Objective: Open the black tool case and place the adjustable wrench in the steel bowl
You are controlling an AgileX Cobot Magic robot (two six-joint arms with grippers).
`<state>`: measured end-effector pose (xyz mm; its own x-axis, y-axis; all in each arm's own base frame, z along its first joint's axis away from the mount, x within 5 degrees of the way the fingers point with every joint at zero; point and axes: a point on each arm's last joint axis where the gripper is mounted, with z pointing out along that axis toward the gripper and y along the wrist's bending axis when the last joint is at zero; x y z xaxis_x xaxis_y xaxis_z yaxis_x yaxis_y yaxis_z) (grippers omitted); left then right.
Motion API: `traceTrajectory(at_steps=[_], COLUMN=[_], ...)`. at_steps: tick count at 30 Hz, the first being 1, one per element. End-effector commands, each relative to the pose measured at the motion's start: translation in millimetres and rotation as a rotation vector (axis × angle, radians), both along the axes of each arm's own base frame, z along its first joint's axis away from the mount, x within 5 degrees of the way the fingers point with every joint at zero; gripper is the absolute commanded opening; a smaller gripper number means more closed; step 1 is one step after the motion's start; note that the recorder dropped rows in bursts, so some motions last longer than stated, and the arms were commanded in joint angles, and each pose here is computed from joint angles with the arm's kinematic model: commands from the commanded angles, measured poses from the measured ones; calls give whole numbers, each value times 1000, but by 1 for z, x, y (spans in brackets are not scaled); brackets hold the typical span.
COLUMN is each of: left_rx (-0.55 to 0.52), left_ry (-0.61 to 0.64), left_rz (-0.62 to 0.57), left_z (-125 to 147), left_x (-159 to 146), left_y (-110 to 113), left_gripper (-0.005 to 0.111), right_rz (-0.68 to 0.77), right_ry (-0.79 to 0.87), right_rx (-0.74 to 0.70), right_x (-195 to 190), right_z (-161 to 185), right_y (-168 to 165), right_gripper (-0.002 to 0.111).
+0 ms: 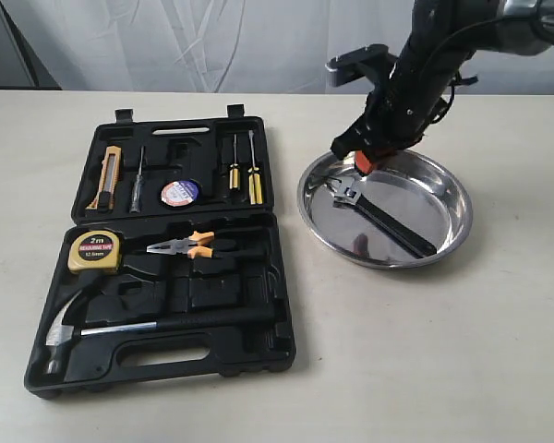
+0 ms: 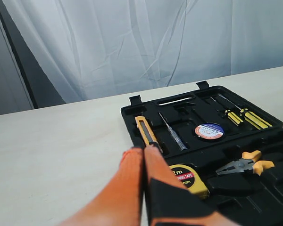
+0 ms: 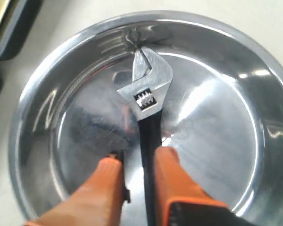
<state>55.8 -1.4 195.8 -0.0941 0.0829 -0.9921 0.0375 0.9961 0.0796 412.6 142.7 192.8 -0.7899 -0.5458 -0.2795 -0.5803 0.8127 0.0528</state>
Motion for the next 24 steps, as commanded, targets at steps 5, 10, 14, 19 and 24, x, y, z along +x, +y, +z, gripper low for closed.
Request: traceTrajectory(at_steps=[5, 10, 14, 19, 24], left_rx=[-4, -4, -4, -4, -4], left_ry=[-4, -4, -4, -4, -4], left_rz=[-4, -4, -4, -4, -4], left_z=[1, 1, 1, 1, 1], left_x=[0, 0, 0, 0, 0], left_y=[0, 0, 0, 0, 0], left_gripper=[0, 0, 0, 0, 0], right_rz=[-71, -142, -226, -280, -272], right_ry=[-80, -222, -364, -488, -420], right_rx=[120, 168, 252, 388, 443], right_x=[-63, -112, -154, -215, -270], right_z=[73, 89, 109, 120, 109], right_y=[-16, -34, -49, -65, -76], right_gripper=[0, 0, 0, 0, 0])
